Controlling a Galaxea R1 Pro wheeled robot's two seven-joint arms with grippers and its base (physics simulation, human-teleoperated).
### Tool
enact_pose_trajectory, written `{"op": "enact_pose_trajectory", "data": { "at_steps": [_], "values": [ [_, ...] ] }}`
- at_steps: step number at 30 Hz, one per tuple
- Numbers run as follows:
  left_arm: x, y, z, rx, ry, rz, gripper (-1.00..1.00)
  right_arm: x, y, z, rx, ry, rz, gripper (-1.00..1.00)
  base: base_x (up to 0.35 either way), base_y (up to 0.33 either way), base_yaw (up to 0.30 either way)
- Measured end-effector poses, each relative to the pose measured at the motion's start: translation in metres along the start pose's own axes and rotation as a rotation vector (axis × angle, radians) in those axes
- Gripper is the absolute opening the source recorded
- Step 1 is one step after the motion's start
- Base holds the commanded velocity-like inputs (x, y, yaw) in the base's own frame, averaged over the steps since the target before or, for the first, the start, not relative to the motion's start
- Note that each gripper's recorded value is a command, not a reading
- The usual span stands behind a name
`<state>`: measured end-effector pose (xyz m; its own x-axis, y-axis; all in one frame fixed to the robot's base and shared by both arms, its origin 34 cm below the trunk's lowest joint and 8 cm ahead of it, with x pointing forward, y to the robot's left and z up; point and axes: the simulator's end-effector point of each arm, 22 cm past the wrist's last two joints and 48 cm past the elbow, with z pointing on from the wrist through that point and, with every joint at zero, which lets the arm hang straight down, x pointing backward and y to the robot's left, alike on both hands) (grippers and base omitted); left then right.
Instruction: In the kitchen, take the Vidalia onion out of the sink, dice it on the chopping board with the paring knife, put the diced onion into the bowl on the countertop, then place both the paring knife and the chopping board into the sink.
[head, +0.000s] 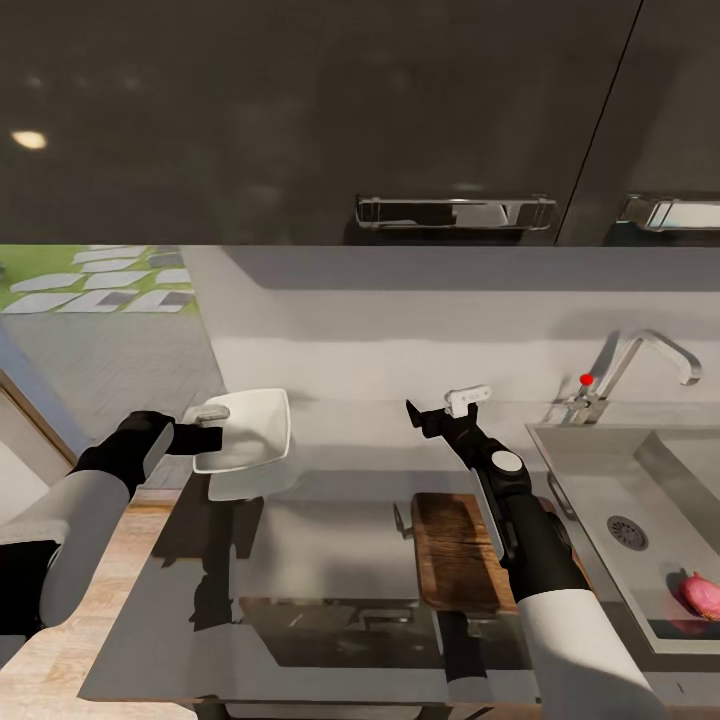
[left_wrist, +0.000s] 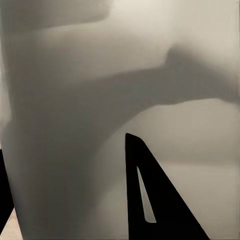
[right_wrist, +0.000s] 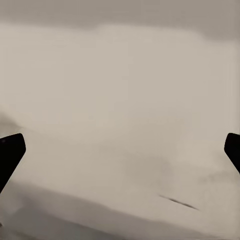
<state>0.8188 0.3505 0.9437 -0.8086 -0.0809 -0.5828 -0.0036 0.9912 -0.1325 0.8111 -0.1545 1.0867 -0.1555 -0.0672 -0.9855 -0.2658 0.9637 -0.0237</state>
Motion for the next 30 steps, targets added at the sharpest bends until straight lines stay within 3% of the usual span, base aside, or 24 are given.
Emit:
{"op": "enact_pose_trajectory", "data": {
  "at_steps": [16,30],
  "values": [
    [-0.001,0.000,-0.002,-0.003,-0.003,0.007,-1.00,-0.003,0.000,-0.001,0.000,-0.004,-0.001,1.00,0.000,0.000,0.000],
    [-0.012,-0.011,-0.014,0.044,-0.027,0.011,-1.00,-0.017,0.000,-0.005,0.002,-0.025,-0.007,1.00,0.000,0.000,0.000]
  ]
}}
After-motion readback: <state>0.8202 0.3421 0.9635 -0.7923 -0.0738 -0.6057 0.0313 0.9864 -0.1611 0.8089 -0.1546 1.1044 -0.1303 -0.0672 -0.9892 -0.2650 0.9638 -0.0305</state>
